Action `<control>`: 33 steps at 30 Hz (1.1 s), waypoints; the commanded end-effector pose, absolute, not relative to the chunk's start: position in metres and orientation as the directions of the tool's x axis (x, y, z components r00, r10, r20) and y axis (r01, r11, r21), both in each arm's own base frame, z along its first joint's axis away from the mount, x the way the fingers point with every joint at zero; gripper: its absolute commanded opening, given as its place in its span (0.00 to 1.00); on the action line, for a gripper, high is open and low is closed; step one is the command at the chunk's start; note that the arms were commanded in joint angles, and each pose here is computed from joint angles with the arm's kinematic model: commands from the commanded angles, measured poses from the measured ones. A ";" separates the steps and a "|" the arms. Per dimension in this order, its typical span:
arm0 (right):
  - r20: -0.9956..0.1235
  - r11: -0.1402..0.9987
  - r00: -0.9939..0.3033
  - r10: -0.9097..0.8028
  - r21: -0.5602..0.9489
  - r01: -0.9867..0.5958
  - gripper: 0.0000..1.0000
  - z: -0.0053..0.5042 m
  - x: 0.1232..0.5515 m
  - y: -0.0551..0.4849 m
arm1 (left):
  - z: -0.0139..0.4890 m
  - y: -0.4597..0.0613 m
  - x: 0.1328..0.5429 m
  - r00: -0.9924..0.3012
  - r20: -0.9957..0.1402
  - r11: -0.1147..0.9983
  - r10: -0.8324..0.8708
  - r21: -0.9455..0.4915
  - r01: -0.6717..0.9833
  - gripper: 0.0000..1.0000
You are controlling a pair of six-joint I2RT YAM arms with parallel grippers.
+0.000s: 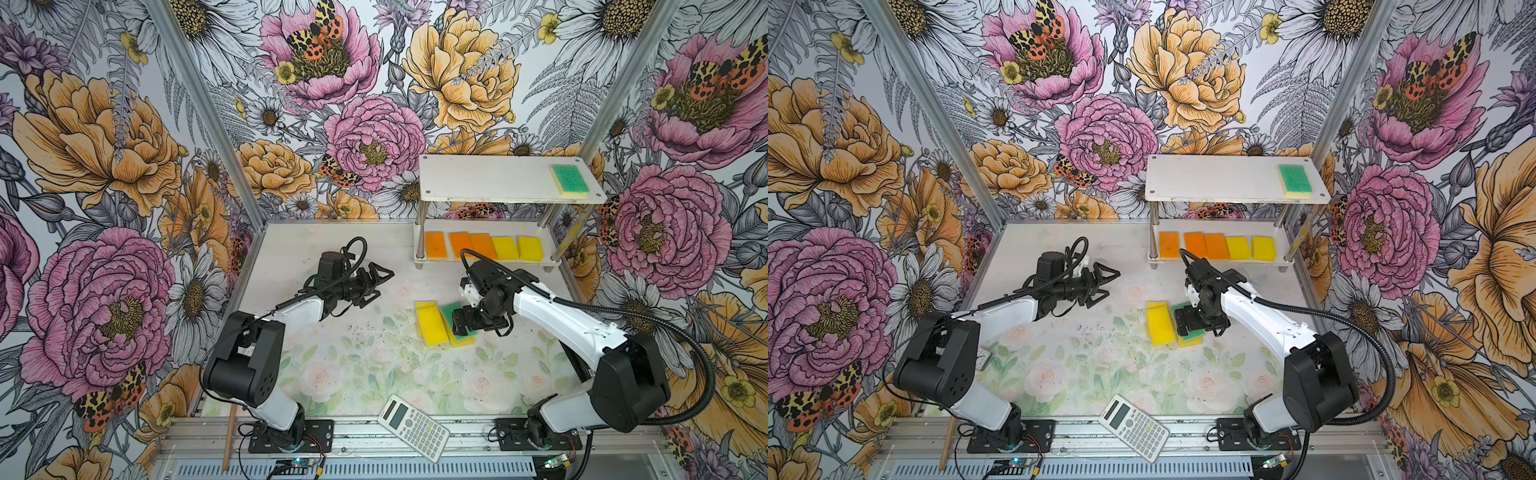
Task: Arrange cleaning sponges on a shelf
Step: Pick up the cleaning sponge.
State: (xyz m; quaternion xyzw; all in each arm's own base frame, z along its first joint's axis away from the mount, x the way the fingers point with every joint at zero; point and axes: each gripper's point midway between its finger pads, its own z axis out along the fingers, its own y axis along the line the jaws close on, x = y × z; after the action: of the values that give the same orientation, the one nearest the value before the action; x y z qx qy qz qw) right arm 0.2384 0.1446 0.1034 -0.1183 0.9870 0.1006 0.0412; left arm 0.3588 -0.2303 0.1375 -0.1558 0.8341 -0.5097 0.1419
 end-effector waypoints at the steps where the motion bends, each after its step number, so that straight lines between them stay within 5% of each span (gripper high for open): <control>1: -0.112 0.954 -0.964 -0.242 0.152 -0.257 0.97 0.098 0.246 0.142 | 0.146 -0.230 0.360 -0.898 -0.111 0.433 -0.426 -0.896 -0.095 0.99; 33: -0.099 0.963 -0.962 -0.253 0.069 -0.260 0.97 0.057 0.277 0.147 | 0.141 -0.226 0.359 -0.893 -0.106 0.443 -0.437 -0.889 -0.111 0.99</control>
State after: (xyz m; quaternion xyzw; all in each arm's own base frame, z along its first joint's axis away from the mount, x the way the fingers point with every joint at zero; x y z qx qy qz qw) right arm 0.2636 0.1417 0.0533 -0.1271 0.9907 0.0451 0.0206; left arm 0.3586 -0.2305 0.1359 -0.1630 0.8358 -0.5036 0.1456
